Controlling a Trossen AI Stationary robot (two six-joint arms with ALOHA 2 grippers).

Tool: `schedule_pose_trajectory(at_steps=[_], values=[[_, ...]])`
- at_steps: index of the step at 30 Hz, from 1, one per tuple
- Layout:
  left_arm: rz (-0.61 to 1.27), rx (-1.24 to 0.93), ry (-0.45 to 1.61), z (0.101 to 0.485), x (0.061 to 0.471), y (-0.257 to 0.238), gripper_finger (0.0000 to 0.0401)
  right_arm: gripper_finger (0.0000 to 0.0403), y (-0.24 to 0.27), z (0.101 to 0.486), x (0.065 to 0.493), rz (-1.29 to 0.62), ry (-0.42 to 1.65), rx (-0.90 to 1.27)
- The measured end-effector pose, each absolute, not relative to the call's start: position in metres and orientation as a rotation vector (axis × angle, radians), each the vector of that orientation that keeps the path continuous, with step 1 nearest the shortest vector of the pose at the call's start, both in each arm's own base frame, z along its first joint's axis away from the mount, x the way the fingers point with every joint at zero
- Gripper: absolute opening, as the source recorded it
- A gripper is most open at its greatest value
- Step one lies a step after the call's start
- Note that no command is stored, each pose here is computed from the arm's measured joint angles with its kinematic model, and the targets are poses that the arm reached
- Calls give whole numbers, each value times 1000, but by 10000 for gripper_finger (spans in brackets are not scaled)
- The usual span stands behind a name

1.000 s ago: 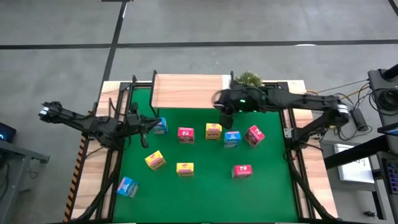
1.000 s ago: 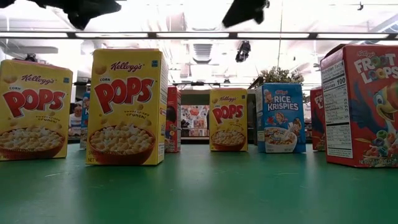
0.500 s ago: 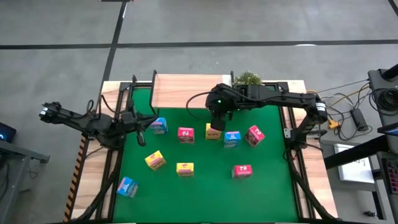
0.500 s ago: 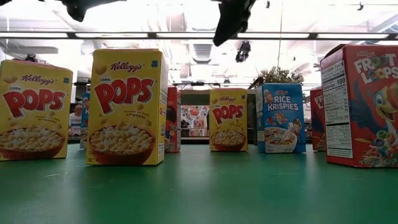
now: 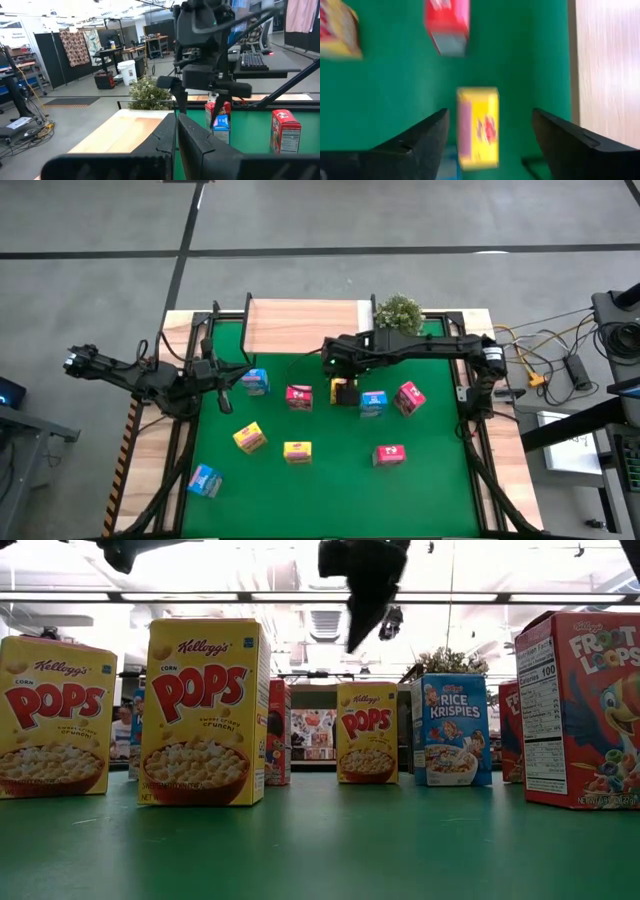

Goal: Stack cereal on shelf
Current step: Put the top left red cereal box on the shelf

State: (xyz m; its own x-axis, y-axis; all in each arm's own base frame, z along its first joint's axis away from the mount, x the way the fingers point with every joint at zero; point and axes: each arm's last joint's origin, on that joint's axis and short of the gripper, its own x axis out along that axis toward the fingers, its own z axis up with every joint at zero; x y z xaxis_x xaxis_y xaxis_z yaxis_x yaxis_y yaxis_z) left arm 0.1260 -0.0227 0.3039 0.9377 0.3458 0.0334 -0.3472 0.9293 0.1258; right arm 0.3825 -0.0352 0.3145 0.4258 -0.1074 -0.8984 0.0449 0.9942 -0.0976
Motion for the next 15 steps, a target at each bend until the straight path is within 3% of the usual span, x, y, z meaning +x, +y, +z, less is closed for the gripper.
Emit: schedule_pose_trajectory(at_steps=[6, 15], values=[[354, 132, -8, 304, 126, -23, 0, 295, -33, 299, 415, -55, 979, -90], [354, 147, 1, 303, 126, -23, 0, 282, -30, 273, 449, -17, 852, -7]])
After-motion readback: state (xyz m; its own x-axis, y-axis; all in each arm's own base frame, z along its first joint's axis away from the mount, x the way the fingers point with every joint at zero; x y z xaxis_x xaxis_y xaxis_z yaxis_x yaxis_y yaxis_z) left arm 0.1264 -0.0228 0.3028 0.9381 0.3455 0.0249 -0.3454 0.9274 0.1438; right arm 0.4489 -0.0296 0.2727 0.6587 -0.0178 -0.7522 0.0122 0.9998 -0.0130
